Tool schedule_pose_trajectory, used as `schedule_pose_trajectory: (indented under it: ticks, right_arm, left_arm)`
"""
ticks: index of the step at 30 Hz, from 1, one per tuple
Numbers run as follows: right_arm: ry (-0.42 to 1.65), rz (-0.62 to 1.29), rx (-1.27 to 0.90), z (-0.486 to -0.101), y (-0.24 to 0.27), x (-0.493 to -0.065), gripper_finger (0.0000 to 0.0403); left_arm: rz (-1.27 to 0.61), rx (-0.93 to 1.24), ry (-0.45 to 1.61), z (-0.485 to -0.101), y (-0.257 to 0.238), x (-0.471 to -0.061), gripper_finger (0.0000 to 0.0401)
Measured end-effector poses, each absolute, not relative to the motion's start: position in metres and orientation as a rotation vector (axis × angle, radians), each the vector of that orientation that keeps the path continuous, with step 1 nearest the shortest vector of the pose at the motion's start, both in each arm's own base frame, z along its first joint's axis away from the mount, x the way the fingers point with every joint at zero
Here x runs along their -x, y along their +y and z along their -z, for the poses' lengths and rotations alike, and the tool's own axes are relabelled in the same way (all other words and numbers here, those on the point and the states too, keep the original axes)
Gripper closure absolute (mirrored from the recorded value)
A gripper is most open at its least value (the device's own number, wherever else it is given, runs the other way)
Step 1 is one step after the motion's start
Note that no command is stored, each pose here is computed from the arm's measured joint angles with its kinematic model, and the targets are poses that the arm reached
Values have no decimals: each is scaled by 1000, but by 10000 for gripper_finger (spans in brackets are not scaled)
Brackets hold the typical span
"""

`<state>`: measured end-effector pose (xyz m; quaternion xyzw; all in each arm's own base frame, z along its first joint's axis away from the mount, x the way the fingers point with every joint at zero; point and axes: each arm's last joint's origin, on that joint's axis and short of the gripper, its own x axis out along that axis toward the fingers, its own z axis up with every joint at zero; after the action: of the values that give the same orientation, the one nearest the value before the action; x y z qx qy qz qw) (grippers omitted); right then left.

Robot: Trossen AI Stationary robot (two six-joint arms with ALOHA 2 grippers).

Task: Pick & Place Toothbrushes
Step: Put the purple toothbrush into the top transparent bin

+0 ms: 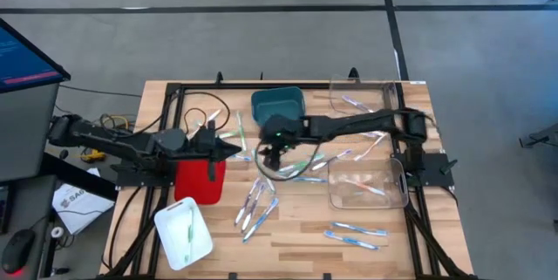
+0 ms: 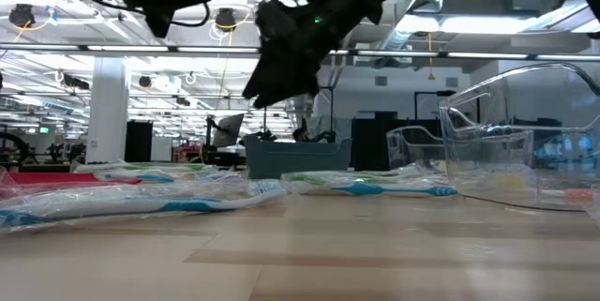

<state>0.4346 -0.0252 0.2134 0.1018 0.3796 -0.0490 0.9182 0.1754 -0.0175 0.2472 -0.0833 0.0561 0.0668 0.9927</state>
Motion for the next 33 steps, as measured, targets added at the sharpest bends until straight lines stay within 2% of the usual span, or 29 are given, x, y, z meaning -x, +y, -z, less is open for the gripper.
schedule_pose_trajectory:
  ticks: [4,6,26,33]
  right_arm:
    - [871,88,-226,-207,-15,-444,228]
    - [835,74,-213,-207,-9,-453,228]
    - [901,67,-179,-206,-5,-449,228]
    - [921,58,-179,-183,3,-458,228]
  left_arm:
    - [-77,163,125,-243,-23,-176,400]
    - [-63,159,132,-242,-26,-177,400]
    - [-60,158,142,-239,-29,-183,400]
    - [-60,158,144,-238,-29,-183,400]
